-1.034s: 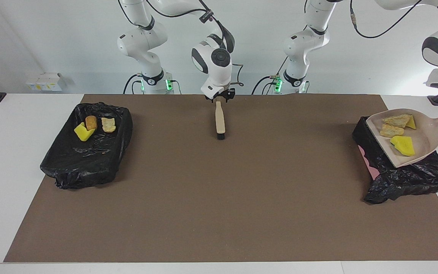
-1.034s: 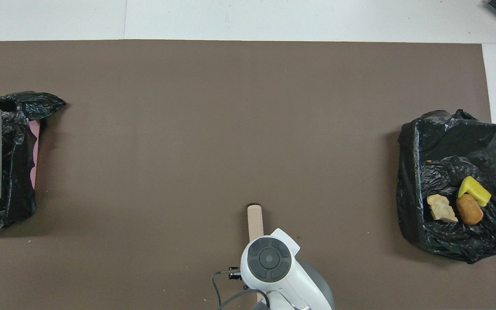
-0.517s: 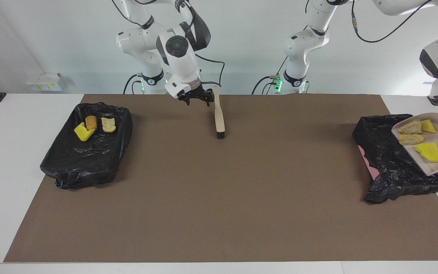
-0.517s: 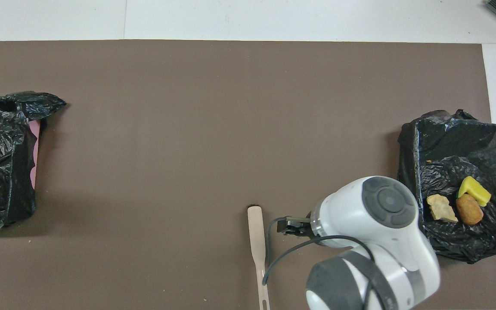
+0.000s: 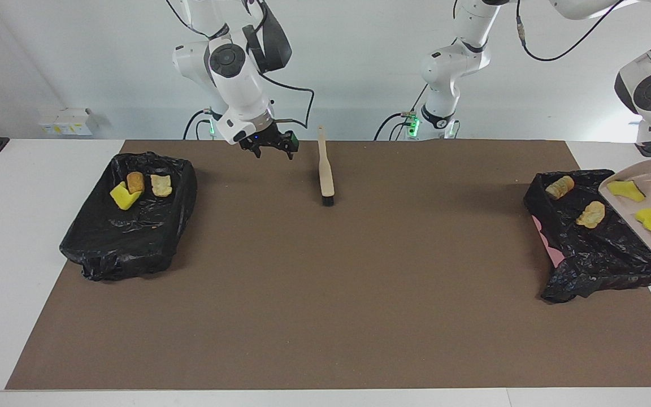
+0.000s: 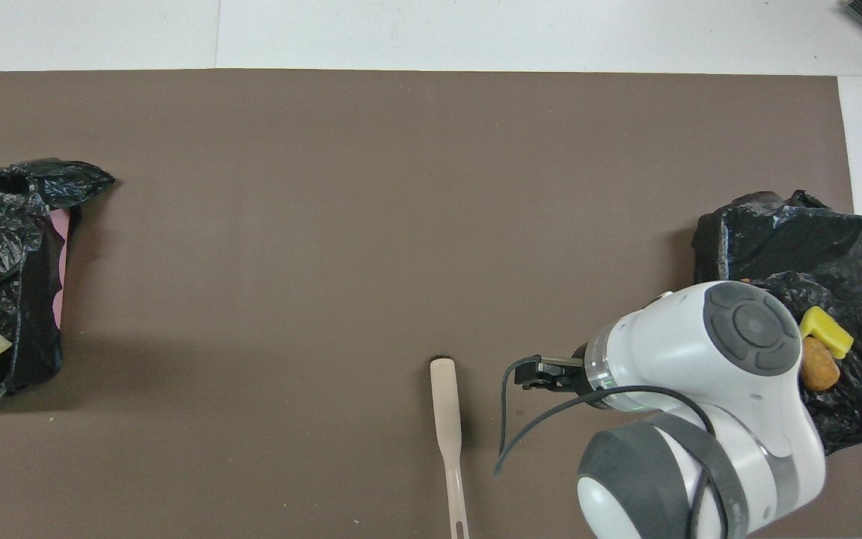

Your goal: Sweep and dump trash in bin

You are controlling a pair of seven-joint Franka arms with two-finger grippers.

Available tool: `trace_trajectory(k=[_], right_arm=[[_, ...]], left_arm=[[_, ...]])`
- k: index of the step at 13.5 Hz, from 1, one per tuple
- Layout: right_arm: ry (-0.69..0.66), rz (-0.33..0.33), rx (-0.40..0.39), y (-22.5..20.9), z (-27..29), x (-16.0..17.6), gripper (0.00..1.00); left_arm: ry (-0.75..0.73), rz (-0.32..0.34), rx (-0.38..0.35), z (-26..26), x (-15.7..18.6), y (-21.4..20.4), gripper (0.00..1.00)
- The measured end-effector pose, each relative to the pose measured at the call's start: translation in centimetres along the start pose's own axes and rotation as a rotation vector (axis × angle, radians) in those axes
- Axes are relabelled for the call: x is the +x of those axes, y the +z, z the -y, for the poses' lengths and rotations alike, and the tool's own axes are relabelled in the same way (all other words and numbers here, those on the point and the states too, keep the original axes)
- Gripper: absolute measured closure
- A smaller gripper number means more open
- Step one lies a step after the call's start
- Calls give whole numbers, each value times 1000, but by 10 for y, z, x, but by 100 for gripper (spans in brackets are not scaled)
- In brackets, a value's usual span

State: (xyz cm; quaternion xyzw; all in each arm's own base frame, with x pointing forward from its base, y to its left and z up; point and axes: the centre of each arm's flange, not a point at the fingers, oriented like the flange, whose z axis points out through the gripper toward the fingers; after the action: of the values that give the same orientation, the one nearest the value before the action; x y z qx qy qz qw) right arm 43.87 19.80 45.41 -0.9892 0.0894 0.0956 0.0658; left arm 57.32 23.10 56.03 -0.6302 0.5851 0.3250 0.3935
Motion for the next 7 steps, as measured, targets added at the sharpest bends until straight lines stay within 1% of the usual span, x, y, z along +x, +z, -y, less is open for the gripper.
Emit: trace_trajectory(k=[2, 4, 7], right_arm=[[10, -16, 11, -10, -16, 12, 0], [-31, -43, 13, -30, -44, 30, 0], [-90, -85, -60, -77, -80, 48, 0]], left_arm=[[15, 58, 20, 6, 5, -30, 68], [28, 86, 35, 11, 15, -56, 68], [34, 125, 29, 14, 25, -77, 68]])
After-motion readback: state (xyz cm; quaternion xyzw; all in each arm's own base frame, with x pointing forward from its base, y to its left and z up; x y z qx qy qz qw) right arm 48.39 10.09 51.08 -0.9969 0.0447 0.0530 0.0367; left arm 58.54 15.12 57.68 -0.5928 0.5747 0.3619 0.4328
